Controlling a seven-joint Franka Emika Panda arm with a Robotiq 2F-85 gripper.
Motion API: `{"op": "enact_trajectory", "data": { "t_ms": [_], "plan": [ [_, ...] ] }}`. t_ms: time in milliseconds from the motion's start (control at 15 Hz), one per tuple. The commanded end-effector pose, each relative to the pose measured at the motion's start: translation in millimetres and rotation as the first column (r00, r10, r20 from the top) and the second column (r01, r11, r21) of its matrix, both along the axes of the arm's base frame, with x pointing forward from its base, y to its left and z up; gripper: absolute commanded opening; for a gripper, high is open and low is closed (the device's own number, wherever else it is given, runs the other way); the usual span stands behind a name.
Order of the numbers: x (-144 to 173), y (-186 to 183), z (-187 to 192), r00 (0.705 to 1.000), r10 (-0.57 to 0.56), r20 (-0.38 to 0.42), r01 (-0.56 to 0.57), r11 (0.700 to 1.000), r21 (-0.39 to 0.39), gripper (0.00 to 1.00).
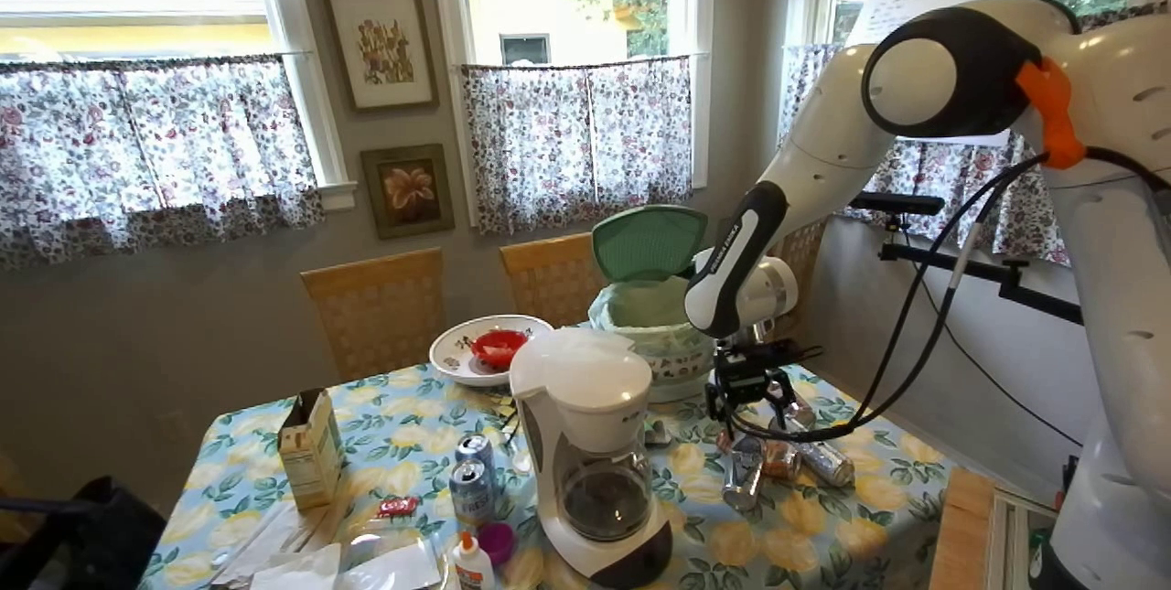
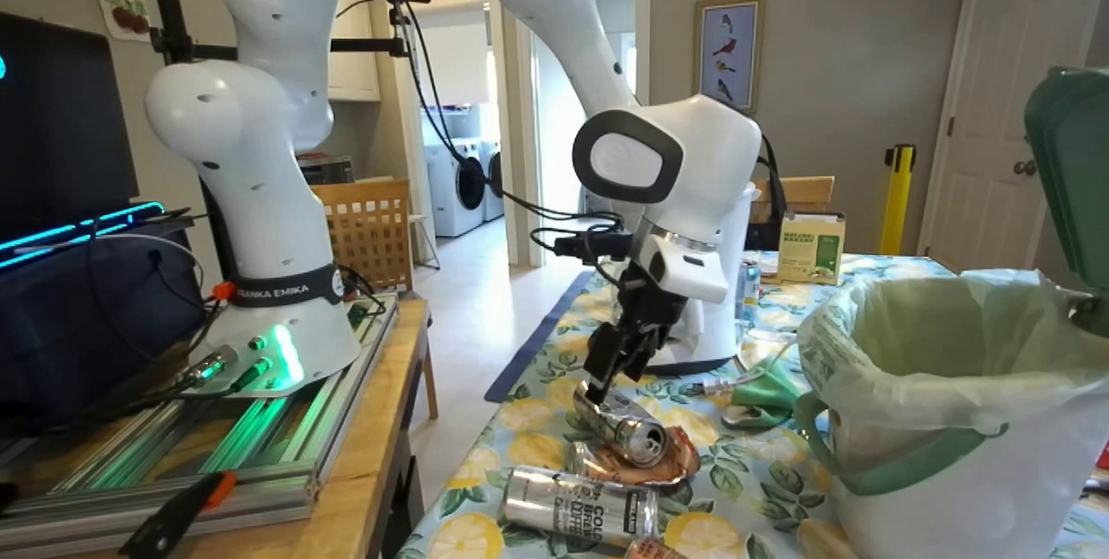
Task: Place the silver cans together and the orange cans together.
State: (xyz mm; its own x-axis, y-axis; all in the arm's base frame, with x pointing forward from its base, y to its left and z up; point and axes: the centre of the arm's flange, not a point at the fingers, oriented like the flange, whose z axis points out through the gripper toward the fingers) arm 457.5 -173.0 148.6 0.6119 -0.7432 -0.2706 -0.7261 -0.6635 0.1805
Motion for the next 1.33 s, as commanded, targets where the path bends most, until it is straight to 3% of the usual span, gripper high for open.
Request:
{"op": "enact_trajectory", "data": {
  "t_ms": [0,267,800,867,933,1267],
  "plan": [
    [4,-3,-14,0.999,-0.021,0.041,0.020,1.000,0.023,1.00],
    [8,0,-22,0.996,-0.020,0.082,0.020,1.000,0.005,1.00],
    [13,13,-47,0.999,0.009,0.046,-0.009,1.000,0.006,1.00],
    [13,13,-48,0.999,0.008,0.043,-0.009,1.000,0.006,0.93],
    [14,13,-50,0.999,0.008,0.047,-0.009,1.000,0.002,0.74],
    [20,13,-50,0.998,0.015,0.058,-0.015,1.000,-0.003,0.42]
  ]
}}
